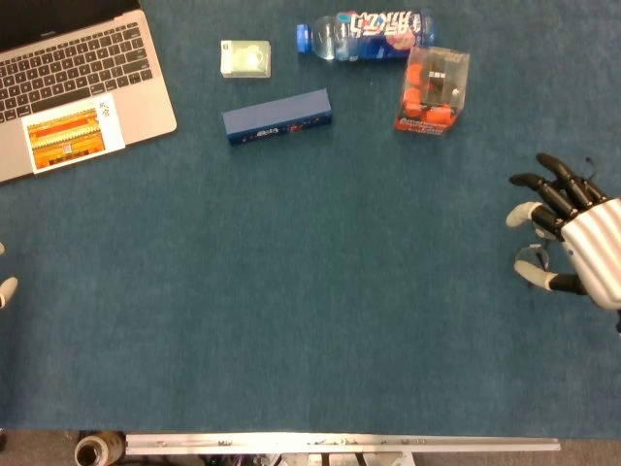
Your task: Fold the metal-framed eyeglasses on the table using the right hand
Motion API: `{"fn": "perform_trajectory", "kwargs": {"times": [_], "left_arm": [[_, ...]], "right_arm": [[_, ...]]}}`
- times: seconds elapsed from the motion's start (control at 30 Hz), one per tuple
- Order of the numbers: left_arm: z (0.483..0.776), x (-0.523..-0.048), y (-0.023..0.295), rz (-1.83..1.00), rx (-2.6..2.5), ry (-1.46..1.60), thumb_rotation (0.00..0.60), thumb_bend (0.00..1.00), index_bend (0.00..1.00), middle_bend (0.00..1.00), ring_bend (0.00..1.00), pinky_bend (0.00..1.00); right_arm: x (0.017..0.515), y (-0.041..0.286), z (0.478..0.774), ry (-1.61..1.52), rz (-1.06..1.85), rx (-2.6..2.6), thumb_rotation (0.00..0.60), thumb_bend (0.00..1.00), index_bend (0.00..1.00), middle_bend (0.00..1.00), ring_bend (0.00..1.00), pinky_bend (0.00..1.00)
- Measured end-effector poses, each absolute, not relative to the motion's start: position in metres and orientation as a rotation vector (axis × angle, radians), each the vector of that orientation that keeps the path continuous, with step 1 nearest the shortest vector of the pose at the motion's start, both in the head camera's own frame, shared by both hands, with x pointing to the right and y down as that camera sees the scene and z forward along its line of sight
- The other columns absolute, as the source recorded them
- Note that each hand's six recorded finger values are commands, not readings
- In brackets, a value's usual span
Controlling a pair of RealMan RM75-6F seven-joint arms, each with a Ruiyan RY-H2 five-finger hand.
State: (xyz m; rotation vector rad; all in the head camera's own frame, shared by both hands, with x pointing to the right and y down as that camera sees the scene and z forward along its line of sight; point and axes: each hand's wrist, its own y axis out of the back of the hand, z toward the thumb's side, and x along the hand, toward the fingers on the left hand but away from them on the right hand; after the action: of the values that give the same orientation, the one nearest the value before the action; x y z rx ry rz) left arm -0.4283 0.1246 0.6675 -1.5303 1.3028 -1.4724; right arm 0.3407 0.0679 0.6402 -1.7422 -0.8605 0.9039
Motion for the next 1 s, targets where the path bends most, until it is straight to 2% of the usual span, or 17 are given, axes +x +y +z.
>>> {"fn": "perform_trajectory", "kwargs": {"times": [0.57,1.0], "left_arm": [[0.669,-0.427,0.126,-1.479,-1.535,1.298,0.600,0.16,0.49,0.36,0.24,0.51],[0.668,-0.425,0.125,-1.476,-1.536,1.290,0.600,0.16,0.49,0.36,0.24,0.51]], "right_arm": [[0.354,0.070,0.669,-0.750,0.989,-1.723,0.600,0.00,0.46,0.25,0.09,0.29],[0.362,0.064,0.676,-0.746,1.010,-1.674,0.600,0.00,0.45,0.25,0.09,0.29]]}}
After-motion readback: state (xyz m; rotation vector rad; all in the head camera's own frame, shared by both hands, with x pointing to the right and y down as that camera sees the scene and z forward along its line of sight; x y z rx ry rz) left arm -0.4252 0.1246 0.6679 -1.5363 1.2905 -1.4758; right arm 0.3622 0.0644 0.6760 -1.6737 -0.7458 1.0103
